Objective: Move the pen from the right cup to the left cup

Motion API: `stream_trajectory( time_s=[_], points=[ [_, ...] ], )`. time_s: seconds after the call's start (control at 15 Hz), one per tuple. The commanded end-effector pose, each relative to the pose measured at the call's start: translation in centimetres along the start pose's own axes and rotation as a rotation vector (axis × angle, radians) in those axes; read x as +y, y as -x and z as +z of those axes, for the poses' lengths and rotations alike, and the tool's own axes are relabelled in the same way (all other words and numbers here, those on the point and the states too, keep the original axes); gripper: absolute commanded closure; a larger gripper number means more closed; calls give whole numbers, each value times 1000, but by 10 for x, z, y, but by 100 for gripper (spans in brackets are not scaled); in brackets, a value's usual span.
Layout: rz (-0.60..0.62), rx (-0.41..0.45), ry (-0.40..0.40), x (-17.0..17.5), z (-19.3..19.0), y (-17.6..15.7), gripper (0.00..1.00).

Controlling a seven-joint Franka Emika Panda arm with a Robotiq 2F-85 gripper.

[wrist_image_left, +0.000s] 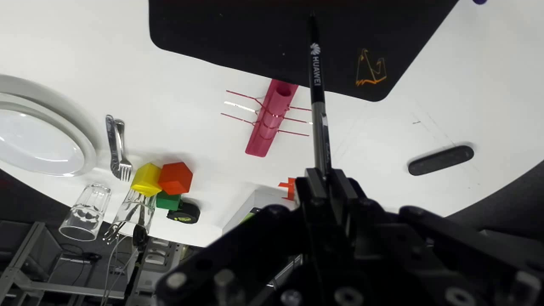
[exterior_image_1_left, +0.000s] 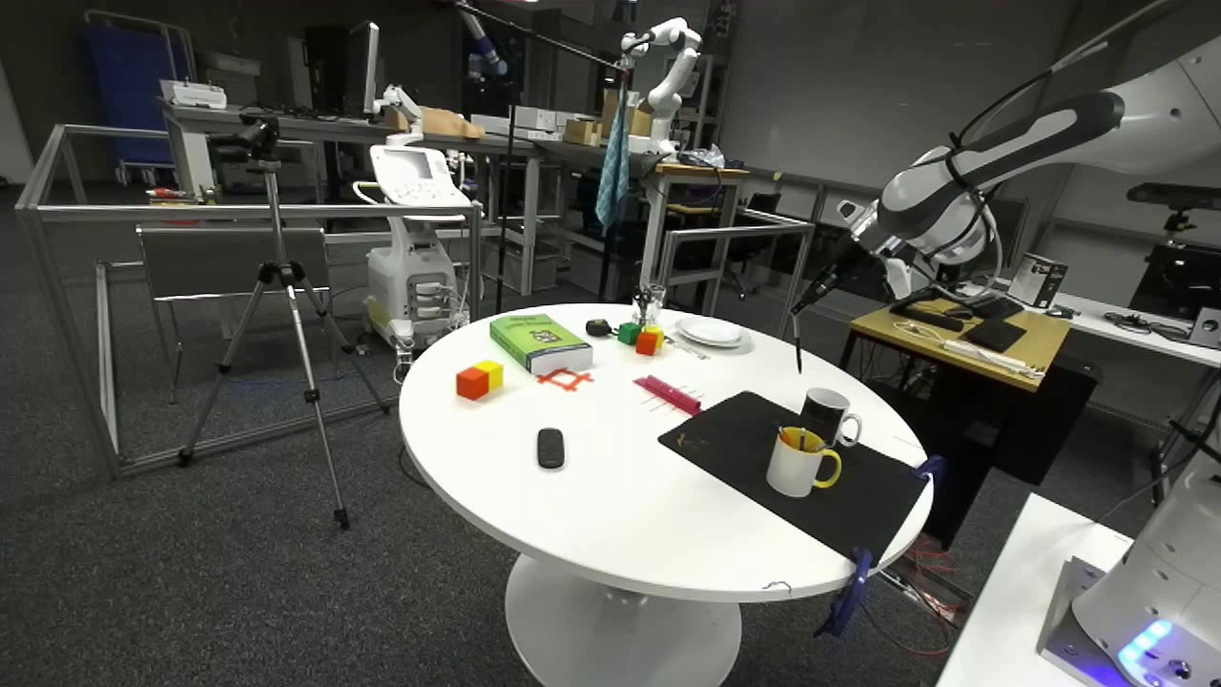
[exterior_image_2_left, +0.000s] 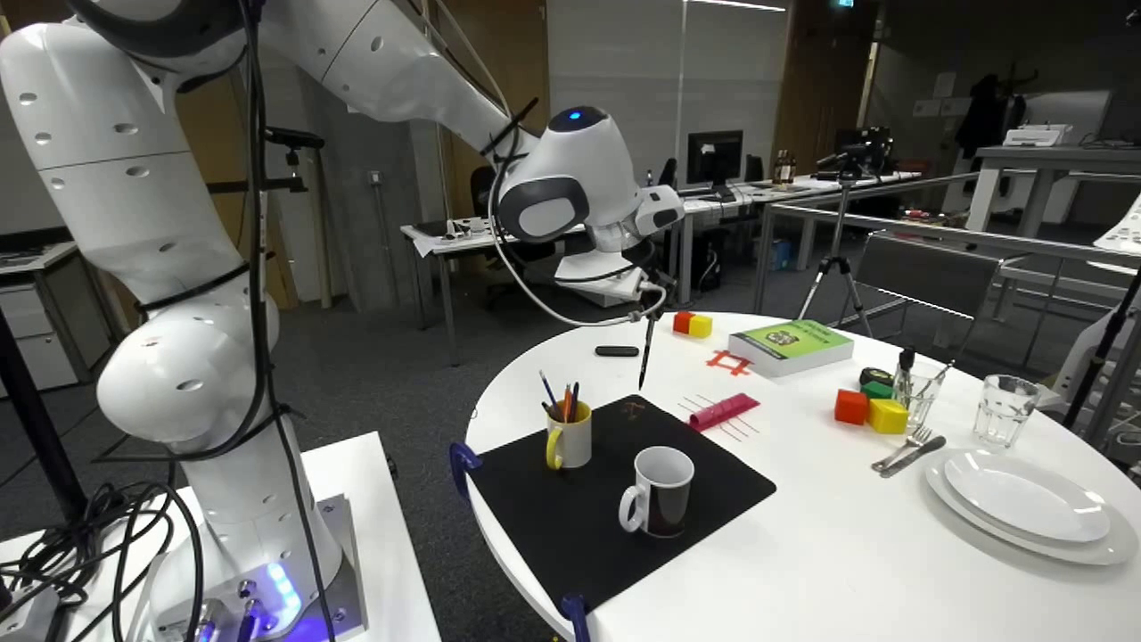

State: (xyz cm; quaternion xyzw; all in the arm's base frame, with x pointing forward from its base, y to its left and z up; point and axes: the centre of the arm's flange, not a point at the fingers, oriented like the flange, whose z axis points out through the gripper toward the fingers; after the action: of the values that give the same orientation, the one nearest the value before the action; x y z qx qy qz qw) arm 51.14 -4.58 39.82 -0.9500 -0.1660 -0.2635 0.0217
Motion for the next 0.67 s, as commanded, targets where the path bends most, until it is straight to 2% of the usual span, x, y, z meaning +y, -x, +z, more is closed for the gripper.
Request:
stream_trajectory(
  time_s=[0.0, 0.33, 0.53, 0.6],
  points=[
    [119, -17, -41, -18, -12, -7, 98],
    [332, -98, -100, -17, -9, -5, 98],
    [398, -101, -122, -6, -15, 1, 98],
    [354, -107, -99, -11, 5, 3, 91]
  ],
)
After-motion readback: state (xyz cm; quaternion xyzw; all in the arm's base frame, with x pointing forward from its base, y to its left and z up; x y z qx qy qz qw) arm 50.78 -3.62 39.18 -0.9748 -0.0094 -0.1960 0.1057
